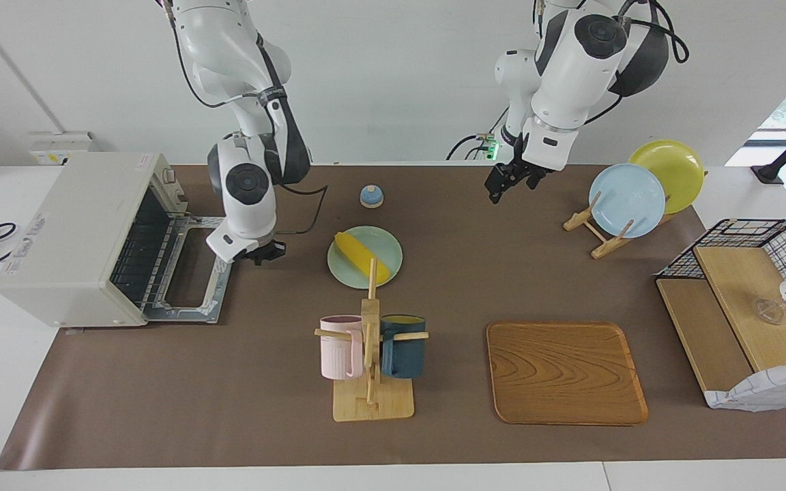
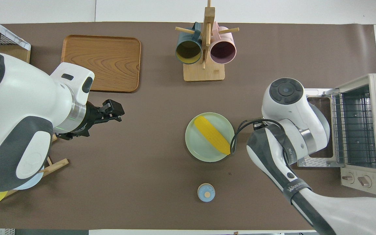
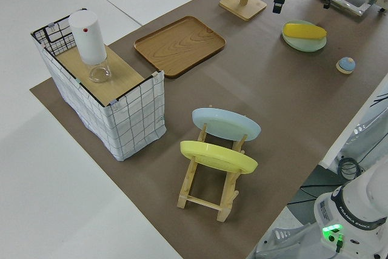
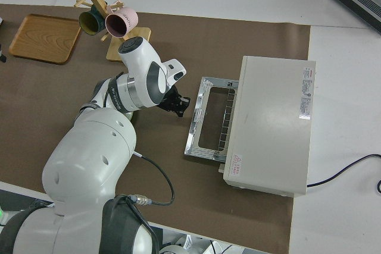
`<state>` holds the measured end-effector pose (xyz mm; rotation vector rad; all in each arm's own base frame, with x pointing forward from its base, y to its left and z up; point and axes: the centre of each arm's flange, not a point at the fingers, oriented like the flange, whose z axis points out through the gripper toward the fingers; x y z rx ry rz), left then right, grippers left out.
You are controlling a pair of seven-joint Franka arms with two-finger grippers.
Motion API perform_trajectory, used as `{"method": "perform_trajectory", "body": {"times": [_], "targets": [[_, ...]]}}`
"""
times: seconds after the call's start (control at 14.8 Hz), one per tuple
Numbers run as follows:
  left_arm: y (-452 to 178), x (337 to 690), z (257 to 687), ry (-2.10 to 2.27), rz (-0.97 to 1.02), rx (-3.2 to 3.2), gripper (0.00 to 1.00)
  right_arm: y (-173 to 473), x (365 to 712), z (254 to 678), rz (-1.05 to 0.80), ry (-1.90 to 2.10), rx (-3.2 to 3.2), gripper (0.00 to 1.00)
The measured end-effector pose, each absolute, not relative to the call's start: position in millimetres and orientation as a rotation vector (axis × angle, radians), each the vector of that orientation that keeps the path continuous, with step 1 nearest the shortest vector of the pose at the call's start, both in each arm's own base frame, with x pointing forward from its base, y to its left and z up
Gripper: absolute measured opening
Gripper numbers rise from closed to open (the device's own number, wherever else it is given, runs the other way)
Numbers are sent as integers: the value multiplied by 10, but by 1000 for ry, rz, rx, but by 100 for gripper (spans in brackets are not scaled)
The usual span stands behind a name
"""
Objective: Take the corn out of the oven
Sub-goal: 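Set the plate on the table with the right gripper while the left gripper approaches, then grasp the yellow corn with the left gripper while the right gripper withdraws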
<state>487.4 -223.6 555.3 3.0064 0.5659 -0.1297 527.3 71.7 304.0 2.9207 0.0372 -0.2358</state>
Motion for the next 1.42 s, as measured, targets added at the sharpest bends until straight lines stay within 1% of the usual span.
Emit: {"method": "perform_trajectory", "body": {"times": [0.2,0.47,0.61,0.74,0.95,1.08,1.22,1.28,1.42], "targets": [[-2570,4761,5518,670,-91,2962,100,591,5244,2993,-214,86,2900,1],[-3371,4395,5250,858,-75,2888,100,471,5256,2997,-211,125,2904,1],[-3763,4289,4977,969,-81,2837,100,490,5251,2992,-209,147,2891,1],[-4150,4213,4612,1091,-96,2776,100,510,5245,2987,-206,169,2878,1],[-4519,4128,4217,1212,-114,2707,100,487,5250,2978,-188,205,2884,1],[-4703,4144,4019,1281,-141,2690,100,484,5247,2979,-189,231,2885,1],[-4865,4323,3847,1348,-146,2663,100,491,5258,3015,-206,259,2879,1],[-4936,4438,3763,1376,-134,2651,100,503,5273,3086,-224,279,2871,1],[-5045,4600,3577,1426,-126,2632,100,509,5312,3383,-270,325,2845,1]]}}
